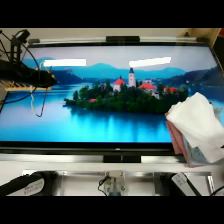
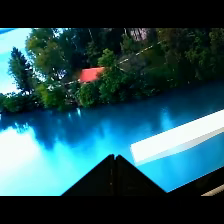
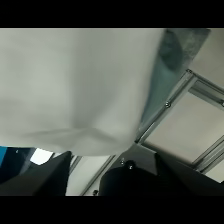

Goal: Fold the shirts.

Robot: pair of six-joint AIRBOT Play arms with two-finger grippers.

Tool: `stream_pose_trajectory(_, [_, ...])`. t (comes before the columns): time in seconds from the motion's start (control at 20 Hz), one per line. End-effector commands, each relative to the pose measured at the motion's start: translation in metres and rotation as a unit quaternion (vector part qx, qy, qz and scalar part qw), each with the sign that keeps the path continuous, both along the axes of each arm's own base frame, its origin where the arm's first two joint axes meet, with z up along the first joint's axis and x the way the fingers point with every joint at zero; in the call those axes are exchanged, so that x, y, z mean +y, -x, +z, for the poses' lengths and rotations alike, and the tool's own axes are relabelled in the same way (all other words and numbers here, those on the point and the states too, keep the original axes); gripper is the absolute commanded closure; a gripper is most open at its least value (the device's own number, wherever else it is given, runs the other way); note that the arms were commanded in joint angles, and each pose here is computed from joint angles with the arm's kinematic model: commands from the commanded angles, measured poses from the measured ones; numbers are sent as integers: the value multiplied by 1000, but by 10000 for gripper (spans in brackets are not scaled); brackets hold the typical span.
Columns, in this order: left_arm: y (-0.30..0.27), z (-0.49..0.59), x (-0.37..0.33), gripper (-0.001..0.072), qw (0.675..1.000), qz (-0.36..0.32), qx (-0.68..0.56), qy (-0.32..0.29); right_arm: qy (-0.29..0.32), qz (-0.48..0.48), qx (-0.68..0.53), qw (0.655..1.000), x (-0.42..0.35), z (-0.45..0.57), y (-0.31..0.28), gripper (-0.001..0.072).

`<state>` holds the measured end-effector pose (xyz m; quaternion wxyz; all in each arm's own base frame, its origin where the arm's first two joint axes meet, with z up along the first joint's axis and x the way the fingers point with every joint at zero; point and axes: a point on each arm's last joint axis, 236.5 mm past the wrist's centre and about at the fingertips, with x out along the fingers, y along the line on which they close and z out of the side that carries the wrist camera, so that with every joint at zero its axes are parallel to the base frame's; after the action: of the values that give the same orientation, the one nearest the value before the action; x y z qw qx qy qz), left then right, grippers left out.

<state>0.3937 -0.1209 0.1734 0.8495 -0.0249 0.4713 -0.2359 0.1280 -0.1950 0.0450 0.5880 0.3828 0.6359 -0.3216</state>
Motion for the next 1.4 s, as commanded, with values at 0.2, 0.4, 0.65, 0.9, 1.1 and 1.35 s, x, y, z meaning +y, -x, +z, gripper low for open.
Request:
stream_pose_trajectory(0.2, [-7,-13,11,678,998,6,-8,-62,166,105,-132,972,-42,84,-79,59])
stream_pose_trajectory(0.4, [5,-55,36,675,963,40,46,-261,192,297,-235,905,58,119,-189,59])
stream_pose_trajectory(0.65, [40,-116,4,25,952,1,165,-256,29,424,-193,884,216,51,-226,57])
stream_pose_trajectory(0.9, [47,-127,1,129,971,78,119,-194,-25,495,-121,860,273,2,-219,57])
stream_pose_trajectory(1.1, [56,-139,5,130,966,75,142,-204,-15,524,-138,840,297,2,-224,57])
stream_pose_trajectory(1.35, [56,-141,5,129,965,75,144,-206,-20,527,-139,838,302,2,-223,58])
